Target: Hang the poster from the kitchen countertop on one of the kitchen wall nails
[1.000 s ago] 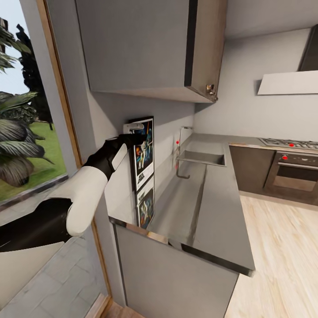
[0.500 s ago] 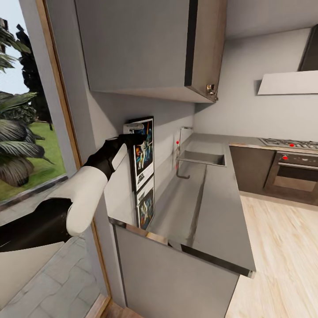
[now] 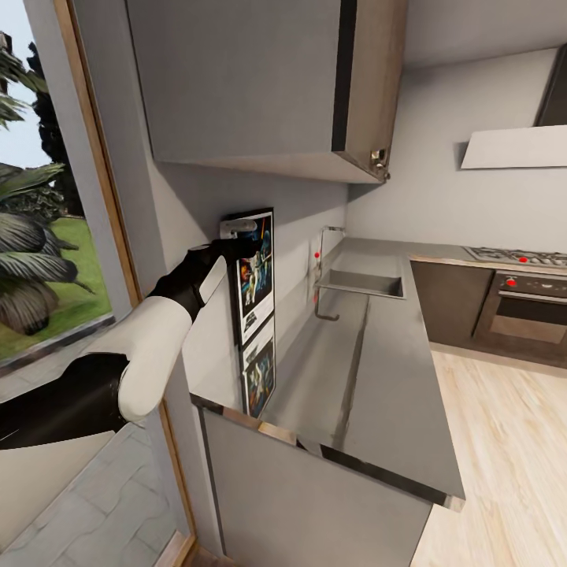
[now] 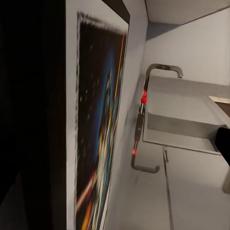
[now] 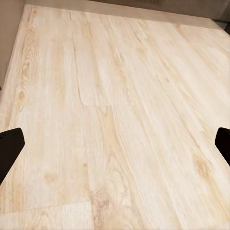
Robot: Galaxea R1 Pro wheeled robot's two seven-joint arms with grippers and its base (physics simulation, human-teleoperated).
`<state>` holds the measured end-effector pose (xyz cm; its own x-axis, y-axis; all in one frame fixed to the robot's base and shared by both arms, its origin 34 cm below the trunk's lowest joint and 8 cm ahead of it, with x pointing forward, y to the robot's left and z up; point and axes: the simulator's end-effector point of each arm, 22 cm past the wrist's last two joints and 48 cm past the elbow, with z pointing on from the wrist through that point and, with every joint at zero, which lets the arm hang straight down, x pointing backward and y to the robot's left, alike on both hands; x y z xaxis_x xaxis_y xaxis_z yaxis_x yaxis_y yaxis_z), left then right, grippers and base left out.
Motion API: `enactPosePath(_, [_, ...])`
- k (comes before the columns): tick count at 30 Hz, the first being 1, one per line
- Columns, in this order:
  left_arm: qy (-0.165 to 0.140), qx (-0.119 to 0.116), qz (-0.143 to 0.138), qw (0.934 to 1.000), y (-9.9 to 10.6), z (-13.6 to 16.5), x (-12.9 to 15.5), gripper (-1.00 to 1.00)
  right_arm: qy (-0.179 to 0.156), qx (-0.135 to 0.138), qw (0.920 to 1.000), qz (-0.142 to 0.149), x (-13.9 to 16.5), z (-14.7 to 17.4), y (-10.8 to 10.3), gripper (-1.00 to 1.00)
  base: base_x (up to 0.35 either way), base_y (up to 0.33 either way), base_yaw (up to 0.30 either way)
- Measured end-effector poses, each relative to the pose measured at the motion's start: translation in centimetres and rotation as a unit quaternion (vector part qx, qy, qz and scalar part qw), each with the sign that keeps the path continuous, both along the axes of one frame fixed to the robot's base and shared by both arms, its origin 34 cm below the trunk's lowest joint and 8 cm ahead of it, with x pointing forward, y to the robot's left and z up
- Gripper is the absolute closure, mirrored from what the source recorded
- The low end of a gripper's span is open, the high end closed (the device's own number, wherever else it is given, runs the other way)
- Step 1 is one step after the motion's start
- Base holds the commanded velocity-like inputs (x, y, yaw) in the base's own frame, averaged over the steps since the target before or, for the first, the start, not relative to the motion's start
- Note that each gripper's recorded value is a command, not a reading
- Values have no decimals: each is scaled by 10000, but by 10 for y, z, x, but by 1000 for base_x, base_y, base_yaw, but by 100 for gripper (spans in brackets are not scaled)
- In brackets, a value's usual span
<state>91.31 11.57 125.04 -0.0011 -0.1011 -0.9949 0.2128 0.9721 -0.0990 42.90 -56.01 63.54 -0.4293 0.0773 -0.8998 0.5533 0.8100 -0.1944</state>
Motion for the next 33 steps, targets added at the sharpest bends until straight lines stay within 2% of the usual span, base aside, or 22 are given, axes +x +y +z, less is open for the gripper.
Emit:
enactPosePath(15, [3,1,-3,10000,0,0,0,-100,1,0,10000,0,0,0,0,-100,1,0,0])
enactPosePath(16, [6,3,-2,10000,0,0,0,100,2,0,10000,0,0,0,0,-100,0,0,0])
enactPosePath(33, [5,-16,2,10000,0,0,0,100,3,0,10000,0,0,0,0,-100,0,0,0])
